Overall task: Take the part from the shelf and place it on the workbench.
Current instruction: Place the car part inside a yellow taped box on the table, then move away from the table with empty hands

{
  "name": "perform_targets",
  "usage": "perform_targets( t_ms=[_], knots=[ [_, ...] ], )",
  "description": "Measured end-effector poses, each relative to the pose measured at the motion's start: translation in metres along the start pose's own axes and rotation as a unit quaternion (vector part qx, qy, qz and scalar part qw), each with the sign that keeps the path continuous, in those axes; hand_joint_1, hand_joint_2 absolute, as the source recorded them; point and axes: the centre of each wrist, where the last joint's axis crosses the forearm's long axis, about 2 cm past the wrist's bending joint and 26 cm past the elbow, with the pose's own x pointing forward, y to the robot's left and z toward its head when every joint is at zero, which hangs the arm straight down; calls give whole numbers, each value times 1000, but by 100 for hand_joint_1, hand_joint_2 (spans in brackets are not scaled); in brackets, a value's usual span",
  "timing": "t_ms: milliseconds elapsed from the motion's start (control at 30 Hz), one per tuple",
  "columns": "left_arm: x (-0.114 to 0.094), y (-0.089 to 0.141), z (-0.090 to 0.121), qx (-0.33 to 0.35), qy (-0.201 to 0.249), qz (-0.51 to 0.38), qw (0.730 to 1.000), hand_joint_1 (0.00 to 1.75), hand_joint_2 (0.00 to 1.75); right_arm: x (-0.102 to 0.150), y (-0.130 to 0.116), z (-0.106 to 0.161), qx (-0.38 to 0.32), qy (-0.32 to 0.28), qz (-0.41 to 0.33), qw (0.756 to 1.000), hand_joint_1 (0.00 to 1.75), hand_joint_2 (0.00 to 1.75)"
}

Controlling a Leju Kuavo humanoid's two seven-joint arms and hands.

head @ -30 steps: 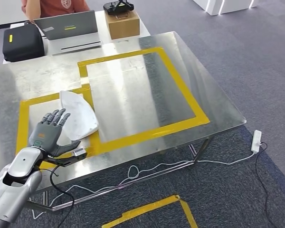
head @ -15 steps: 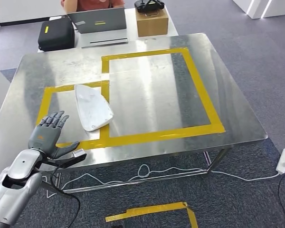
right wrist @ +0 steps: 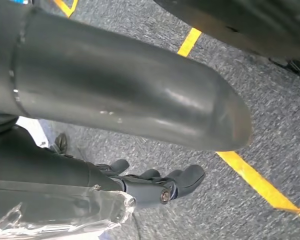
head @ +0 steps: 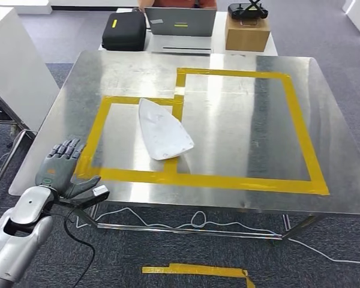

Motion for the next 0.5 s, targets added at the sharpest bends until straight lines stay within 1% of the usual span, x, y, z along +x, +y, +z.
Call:
perform_targets(
  t_ms=[500],
  knots=[
    [0, -2, 1, -4, 1, -1, 1000, 0, 0, -1, -2, 0, -2, 0, -1, 1000, 0, 0]
  ],
)
